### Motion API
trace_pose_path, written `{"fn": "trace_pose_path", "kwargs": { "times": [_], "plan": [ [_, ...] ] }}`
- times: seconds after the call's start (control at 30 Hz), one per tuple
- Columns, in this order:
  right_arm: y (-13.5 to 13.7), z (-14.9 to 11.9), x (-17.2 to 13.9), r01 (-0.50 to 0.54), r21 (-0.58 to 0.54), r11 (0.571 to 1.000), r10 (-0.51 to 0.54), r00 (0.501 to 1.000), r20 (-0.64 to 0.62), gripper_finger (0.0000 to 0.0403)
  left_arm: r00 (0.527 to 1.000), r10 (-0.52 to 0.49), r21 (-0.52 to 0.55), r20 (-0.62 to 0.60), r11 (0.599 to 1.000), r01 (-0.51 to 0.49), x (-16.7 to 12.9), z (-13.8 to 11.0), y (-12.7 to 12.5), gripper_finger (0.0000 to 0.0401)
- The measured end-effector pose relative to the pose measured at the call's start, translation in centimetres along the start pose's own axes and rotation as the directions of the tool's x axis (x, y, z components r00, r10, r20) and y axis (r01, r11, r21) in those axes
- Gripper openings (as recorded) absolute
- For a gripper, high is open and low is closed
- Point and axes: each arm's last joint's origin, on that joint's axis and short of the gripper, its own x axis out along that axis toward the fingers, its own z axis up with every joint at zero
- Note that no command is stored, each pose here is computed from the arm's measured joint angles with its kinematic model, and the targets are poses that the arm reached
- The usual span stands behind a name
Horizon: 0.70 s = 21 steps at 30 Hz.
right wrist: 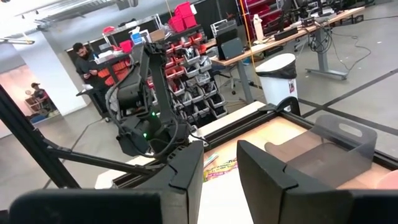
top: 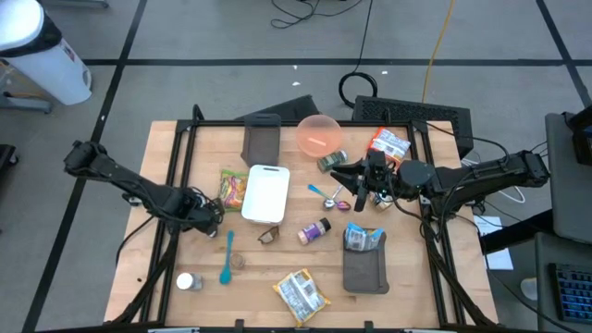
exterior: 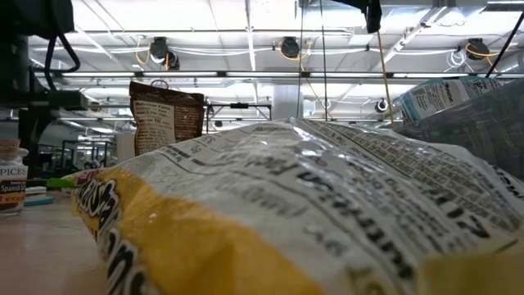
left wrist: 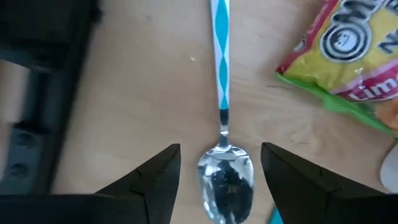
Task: Pick & Place Food Item
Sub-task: Put the left blue pattern spoon into the top black transparent bin
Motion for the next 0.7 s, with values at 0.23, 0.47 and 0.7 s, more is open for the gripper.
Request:
{"fn": "trace_pose_path", "kwargs": {
  "times": [0.23, 0.47, 0.7],
  "plan": [
    [-0.1, -0.2, 0.0, 0.01, -0.009, 1.0, -0.01, 1.0, -0.018, 0.0089, 0.999, -0.048, -0.032, -0.023, 0.998, 0.048, 1.8, 0.1, 0.0, 0.0232],
    [-0.2, -0.2, 0.0, 0.014, -0.013, 1.0, -0.015, 1.0, -0.023, 0.0089, 1.0, -0.006, -0.053, -0.004, 0.999, 0.006, 2.9, 0.3, 0.2, 0.0232],
    [-0.2, -0.2, 0.0, 0.015, -0.032, 0.999, -0.016, 1.0, -0.023, 0.0089, 1.0, 0.023, -0.056, -0.001, 0.998, -0.023, 3.8, 0.1, -0.8, 0.0232]
  ]
}}
